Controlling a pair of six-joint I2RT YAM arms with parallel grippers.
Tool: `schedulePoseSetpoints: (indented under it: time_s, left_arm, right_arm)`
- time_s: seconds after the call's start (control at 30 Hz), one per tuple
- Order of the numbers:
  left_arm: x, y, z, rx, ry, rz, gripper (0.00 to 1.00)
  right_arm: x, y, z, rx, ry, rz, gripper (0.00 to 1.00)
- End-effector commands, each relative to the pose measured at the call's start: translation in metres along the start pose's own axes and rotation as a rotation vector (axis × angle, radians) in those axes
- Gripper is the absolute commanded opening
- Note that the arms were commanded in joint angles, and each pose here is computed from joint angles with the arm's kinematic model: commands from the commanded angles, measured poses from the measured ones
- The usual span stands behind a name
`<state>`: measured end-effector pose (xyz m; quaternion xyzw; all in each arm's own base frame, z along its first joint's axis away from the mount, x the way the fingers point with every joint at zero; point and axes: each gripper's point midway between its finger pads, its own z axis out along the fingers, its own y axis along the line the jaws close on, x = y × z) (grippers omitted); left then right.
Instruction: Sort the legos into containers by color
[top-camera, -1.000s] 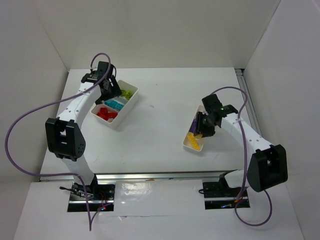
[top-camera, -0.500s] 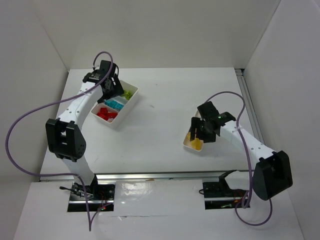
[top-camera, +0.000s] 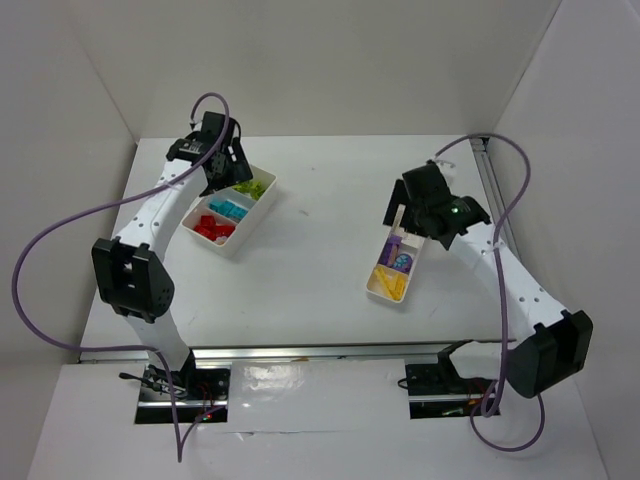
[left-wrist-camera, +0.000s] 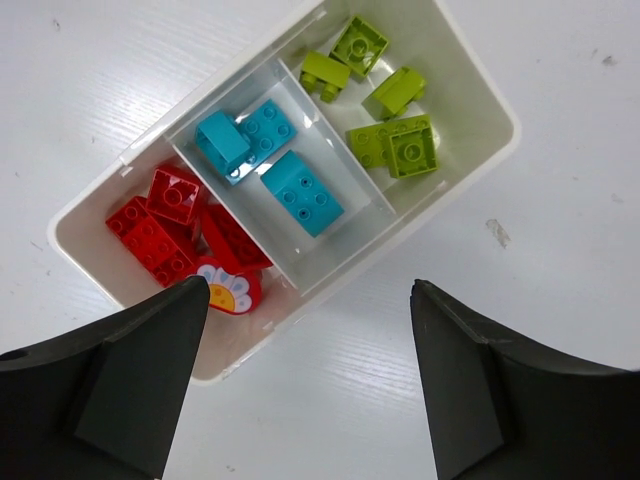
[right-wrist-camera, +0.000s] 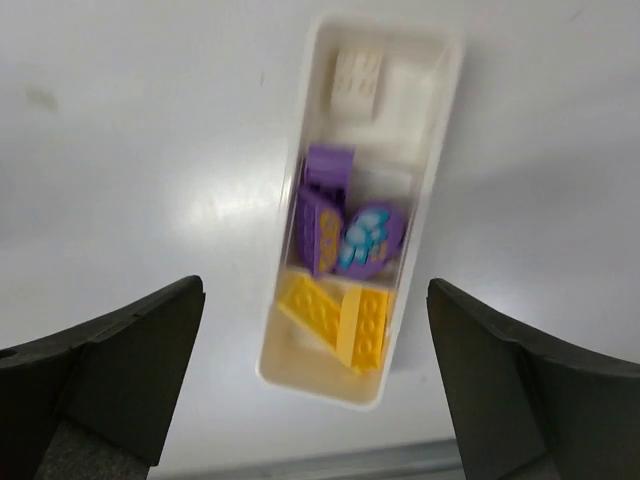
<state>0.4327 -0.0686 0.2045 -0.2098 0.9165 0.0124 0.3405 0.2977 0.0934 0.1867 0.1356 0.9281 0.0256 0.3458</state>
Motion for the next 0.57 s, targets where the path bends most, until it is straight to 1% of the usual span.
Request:
schedulePoseSetpoints:
  time_s: [0.0,0.03,0.1,0.13,0.17,0.2,0.3,0.4,0.47,0.53]
  left_arm:
    - [-0.018,-0.010,-0.022,0.051,-0.053,0.025,0.93]
    - [-0.019,-0.012,-0.026,0.064,-0.056,0.022,0.93]
    - [-0.021,-0.016,-0.029,0.075,-0.063,0.037,0.93]
    - [-0.020,-0.017,-0.029,0.083,-0.059,0.048,0.93]
    - [-0.020,-0.017,-0.029,0.083,-0.059,0.048,0.93]
    - [-0.021,-0.019,-0.035,0.105,-0.061,0.045,0.93]
    - [-0.022,-0.020,-0.042,0.125,-0.072,0.060,0.93]
    - [-0.023,-0.022,-0.042,0.138,-0.076,0.067,0.94]
    - [-0.023,-0.022,-0.042,0.138,-0.076,0.067,0.94]
    - [-0.026,-0.029,-0.048,0.162,-0.086,0.078,0.94]
  right_arm:
    - [-0.069,-0.034,-0.017,0.240,-0.259,0.159,1.00]
    - [-0.086,-0.050,-0.024,0.337,-0.334,0.202,1.00]
    - [-0.107,-0.069,-0.029,0.430,-0.417,0.336,1.00]
    - [-0.111,-0.078,-0.031,0.473,-0.444,0.376,1.00]
    - [-0.115,-0.097,-0.032,0.548,-0.474,0.406,1.00]
    - [-0.121,-0.103,-0.036,0.563,-0.495,0.432,1.00]
    - [-0.124,-0.125,-0.025,0.647,-0.483,0.453,1.00]
    - [-0.121,-0.144,-0.024,0.706,-0.460,0.477,1.00]
    - [-0.116,-0.149,-0.019,0.712,-0.434,0.484,1.00]
    - [-0.112,-0.149,-0.012,0.682,-0.402,0.478,1.00]
